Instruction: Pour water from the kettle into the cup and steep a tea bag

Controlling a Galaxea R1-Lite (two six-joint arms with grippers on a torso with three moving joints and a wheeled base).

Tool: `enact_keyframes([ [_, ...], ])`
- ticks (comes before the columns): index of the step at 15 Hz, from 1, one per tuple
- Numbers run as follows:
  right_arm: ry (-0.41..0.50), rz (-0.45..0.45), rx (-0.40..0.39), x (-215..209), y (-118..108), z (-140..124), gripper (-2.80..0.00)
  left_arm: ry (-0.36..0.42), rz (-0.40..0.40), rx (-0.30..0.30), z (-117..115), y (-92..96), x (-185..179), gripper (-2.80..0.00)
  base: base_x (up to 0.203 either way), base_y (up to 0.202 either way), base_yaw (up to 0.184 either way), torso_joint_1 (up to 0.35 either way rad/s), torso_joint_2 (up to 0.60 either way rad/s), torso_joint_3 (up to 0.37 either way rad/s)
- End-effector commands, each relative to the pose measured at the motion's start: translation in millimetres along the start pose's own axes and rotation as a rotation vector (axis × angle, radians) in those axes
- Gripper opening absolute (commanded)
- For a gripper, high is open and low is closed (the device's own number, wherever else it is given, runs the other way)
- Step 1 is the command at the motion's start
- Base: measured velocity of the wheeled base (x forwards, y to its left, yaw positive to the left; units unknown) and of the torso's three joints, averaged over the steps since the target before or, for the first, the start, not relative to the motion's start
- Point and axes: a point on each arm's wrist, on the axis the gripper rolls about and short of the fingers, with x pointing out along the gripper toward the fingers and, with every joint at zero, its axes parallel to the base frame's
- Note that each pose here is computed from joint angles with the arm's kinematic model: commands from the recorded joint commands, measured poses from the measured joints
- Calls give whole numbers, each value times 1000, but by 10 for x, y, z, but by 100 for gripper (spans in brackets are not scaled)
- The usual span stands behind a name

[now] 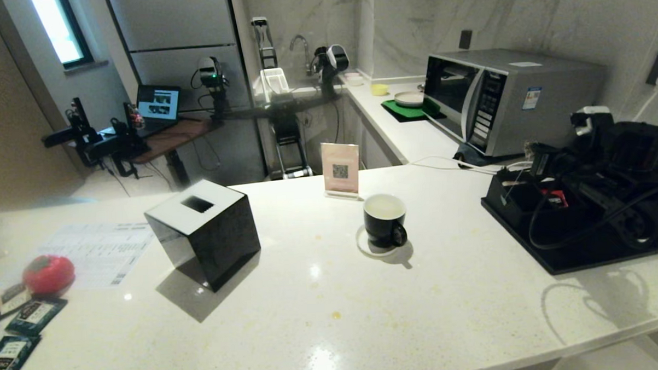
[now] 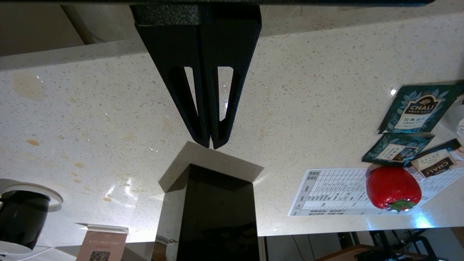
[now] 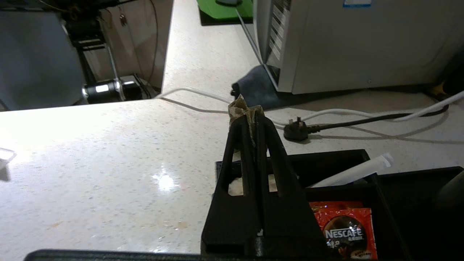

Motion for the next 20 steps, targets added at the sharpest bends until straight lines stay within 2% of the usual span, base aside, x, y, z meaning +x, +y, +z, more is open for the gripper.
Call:
enact_keyframes([
  [1,-51,19,-1,-142,79,155,-280,1,1,0,1,0,1,-280,0,0,0,0,0,0],
  [13,-167,120,5,-413,445,543,-280,1,1,0,1,0,1,-280,0,0,0,0,0,0],
  [15,-202,154,11,-431,561,580,-280,1,1,-1,1,0,1,-280,0,0,0,0,0,0],
  [20,-219,194,17,-478,687,636,-280,1,1,0,1,0,1,-280,0,0,0,0,0,0],
])
